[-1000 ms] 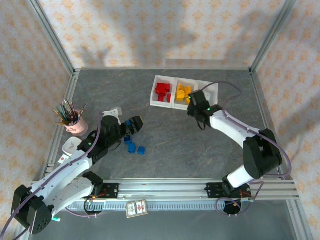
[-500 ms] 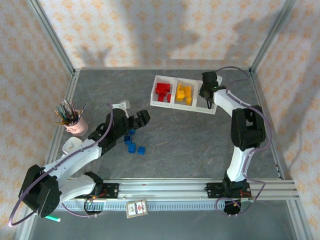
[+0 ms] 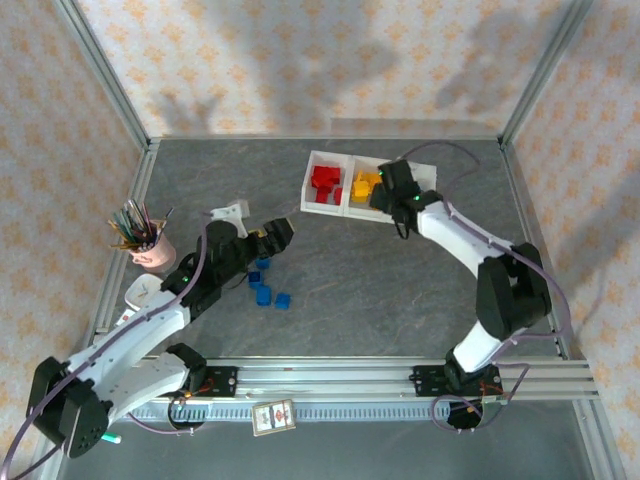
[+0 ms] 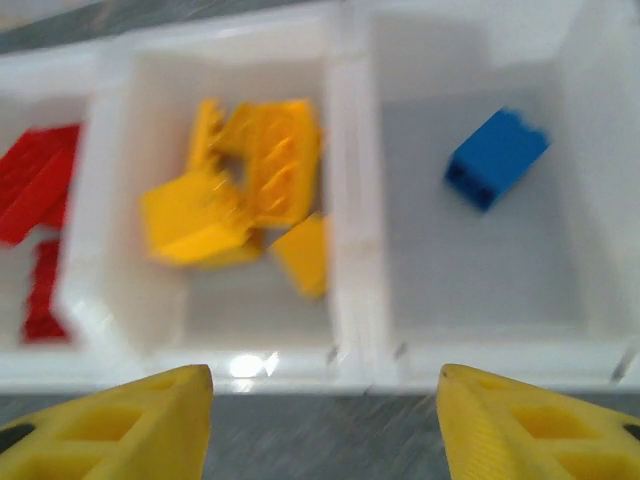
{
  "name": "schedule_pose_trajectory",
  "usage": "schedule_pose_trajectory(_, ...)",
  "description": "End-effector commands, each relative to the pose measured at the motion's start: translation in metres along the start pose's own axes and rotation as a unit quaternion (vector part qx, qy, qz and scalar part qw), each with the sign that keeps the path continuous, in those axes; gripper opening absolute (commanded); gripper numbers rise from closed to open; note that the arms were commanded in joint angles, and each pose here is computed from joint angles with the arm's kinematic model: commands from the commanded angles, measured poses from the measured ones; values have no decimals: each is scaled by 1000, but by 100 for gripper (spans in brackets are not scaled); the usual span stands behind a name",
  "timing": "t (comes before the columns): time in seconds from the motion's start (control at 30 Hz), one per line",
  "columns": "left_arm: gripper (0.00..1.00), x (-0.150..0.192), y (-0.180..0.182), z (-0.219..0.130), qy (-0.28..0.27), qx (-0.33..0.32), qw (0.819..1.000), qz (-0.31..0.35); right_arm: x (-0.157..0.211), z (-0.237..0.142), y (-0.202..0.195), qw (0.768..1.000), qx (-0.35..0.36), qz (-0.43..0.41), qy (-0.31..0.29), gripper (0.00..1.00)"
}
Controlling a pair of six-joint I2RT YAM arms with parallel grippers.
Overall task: Sort the legos into containers by color
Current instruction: Pick up the lego from the bottom-center of the table.
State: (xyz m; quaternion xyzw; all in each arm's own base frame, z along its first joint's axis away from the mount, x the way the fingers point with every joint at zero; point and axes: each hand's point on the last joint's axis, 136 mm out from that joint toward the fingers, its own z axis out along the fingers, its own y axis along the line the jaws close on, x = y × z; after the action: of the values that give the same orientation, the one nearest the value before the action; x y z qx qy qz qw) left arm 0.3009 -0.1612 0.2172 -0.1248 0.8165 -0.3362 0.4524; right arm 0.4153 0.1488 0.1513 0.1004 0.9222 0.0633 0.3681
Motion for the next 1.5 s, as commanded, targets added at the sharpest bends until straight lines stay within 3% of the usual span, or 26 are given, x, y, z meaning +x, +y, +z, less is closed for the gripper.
schedule_pose_trajectory(0.0, 99, 12, 25, -16, 8, -47, 999, 10, 39, -18, 22, 999, -20, -11, 29, 62)
schedule_pose_trajectory(0.47, 99, 24, 73, -77, -22, -125, 991, -38, 211, -76, 170, 967, -166, -143, 129, 73)
schedule_pose_trajectory(0.73, 99, 17, 81, -92, -48, -141, 988, -51, 275, -73, 203, 953, -170, -186, 170, 75)
schedule_pose_trajectory(1.17, 99, 18, 81, -89, -46, -140, 988, -49, 295, -40, 200, 956, -108, -223, 161, 68)
schedule_pose_trajectory(1.47, 99, 18, 79, -85, -41, -138, 988, -47, 294, -35, 196, 957, -94, -227, 152, 43)
